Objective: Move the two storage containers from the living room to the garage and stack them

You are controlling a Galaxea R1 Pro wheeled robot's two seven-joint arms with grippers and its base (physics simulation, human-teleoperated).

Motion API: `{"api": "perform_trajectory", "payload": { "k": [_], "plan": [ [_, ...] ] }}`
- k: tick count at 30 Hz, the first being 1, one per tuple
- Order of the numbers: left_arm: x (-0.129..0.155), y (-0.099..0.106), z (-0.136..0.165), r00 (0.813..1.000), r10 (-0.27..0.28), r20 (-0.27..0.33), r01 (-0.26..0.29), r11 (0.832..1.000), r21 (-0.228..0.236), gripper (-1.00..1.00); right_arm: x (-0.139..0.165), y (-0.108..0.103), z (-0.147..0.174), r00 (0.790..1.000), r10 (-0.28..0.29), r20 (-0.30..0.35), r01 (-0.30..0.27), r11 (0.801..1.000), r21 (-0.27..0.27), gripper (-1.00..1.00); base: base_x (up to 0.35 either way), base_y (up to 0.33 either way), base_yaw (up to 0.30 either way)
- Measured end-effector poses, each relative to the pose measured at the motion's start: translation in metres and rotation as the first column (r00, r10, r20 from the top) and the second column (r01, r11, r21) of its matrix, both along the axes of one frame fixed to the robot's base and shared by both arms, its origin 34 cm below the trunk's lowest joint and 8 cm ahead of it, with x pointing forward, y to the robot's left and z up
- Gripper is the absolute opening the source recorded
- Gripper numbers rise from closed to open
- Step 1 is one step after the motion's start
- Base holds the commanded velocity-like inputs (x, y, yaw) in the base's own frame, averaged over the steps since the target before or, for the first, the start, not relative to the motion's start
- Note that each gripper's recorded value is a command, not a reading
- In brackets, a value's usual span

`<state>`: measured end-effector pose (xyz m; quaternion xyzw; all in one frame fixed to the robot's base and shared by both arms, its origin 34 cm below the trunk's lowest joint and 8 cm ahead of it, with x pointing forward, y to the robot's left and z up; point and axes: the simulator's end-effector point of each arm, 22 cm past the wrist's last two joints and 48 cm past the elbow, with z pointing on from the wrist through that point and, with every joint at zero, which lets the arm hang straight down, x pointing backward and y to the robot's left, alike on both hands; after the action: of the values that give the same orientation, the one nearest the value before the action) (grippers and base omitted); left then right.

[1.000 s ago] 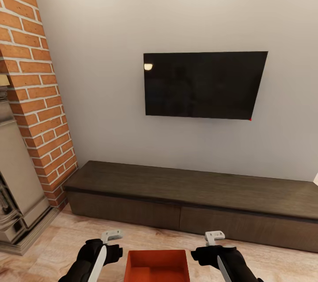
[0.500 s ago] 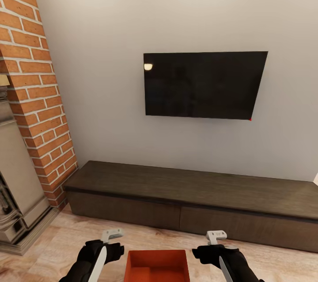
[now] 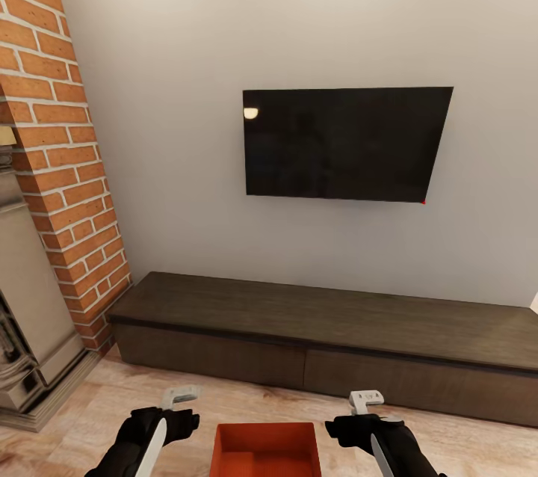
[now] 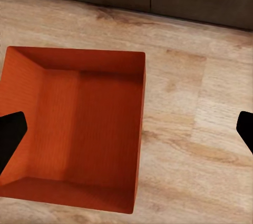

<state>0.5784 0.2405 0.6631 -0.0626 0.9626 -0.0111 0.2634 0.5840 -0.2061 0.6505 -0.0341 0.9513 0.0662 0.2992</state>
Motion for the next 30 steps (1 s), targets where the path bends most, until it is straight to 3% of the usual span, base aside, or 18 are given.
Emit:
{"api": "perform_trajectory", "payload": {
  "k": [8,30],
  "plan": [
    [0.000,-0.003,-0.002,1.000,-0.003,0.001,0.003,1.000,-0.004,1.00,-0.001,0.000,-0.003,1.000,0.000,-0.004,0.000,1.000,0.000,1.00,0.000,0.000,0.000],
    [-0.009,-0.005,-0.050,1.000,-0.006,-0.026,0.006,1.000,-0.003,1.00,-0.005,0.001,-0.044,1.000,0.003,-0.008,-0.003,1.000,-0.001,1.00,0.000,0.000,0.000]
  ]
}}
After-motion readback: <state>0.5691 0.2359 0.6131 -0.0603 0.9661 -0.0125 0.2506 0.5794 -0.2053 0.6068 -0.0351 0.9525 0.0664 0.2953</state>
